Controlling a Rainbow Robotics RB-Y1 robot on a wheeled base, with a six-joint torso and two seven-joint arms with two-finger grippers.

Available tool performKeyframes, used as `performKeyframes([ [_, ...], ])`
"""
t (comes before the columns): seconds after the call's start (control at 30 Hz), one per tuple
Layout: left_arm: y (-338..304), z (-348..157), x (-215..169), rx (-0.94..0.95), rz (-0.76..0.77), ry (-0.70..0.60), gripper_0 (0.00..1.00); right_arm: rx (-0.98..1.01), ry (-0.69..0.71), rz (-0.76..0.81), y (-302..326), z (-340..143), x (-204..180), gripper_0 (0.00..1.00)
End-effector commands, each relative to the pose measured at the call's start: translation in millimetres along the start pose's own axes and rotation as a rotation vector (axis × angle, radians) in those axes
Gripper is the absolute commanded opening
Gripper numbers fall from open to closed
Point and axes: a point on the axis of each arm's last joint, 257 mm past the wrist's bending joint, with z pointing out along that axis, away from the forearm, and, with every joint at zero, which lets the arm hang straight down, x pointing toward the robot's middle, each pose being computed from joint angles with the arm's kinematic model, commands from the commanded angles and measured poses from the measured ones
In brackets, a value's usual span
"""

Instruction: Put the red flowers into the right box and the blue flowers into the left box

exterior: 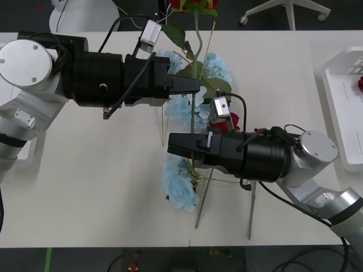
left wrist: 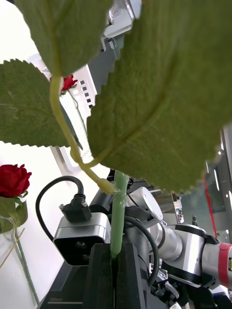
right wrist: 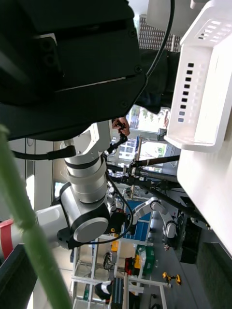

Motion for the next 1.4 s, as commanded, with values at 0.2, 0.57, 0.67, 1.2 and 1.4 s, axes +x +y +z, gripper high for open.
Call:
performKeyframes([
  [0.2, -25.0, 5.9, -6.0, 0.04, 0.097, 0.0, 0.0, -0.043, -0.011, 0.037, 17.1, 23.2, -1.2, 0.41],
  [0.57, -25.0, 5.9, -6.0, 0.04, 0.097, 0.0, 0.0, -0.045, -0.012, 0.089, 18.1, 26.6, -1.6, 0.0],
  [0.67, -25.0, 5.9, -6.0, 0.04, 0.097, 0.0, 0.0, -0.046, -0.012, 0.093, 18.9, 26.8, -2.8, 0.0],
  [1.2, -25.0, 5.9, -6.0, 0.04, 0.097, 0.0, 1.0, -0.048, -0.011, 0.102, 21.5, 27.2, -6.7, 0.0],
  [1.4, -25.0, 5.9, -6.0, 0.04, 0.097, 0.0, 1.0, -0.036, -0.007, 0.099, 20.5, 23.5, -10.1, 0.0],
])
